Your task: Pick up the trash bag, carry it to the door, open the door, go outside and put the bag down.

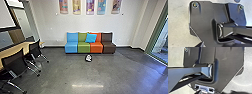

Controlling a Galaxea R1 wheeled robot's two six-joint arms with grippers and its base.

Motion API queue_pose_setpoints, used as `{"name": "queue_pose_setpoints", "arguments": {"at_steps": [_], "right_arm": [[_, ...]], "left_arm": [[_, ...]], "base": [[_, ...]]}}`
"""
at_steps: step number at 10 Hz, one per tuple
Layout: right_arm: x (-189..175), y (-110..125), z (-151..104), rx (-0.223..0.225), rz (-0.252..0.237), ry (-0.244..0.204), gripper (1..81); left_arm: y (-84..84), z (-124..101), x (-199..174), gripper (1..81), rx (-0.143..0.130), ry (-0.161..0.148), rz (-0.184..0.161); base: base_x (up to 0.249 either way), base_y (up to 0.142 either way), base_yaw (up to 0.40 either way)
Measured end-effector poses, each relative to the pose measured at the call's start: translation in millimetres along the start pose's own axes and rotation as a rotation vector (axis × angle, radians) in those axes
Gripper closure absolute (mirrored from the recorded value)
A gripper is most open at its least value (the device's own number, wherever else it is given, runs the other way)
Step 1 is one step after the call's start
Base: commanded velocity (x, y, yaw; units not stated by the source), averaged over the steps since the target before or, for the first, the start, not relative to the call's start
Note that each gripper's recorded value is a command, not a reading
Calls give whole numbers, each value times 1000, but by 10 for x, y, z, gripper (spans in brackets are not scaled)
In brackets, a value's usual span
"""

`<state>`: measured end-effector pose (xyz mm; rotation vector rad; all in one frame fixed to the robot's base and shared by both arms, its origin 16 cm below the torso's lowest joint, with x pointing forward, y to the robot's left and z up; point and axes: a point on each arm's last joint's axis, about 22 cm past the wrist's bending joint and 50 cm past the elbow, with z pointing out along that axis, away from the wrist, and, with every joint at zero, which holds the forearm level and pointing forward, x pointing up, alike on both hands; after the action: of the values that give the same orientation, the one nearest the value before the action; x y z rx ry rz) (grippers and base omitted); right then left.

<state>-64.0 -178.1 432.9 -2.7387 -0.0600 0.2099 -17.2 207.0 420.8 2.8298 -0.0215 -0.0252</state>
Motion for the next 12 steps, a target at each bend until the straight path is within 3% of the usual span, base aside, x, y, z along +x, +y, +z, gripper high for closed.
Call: {"name": "queue_pose_setpoints", "arguments": {"at_steps": [12], "right_arm": [[5, -36, 13, 4, -1, 1, 10]], "left_arm": [[0, 0, -2, 10, 0, 0, 0]], "base": [[240, 0, 0]]}}
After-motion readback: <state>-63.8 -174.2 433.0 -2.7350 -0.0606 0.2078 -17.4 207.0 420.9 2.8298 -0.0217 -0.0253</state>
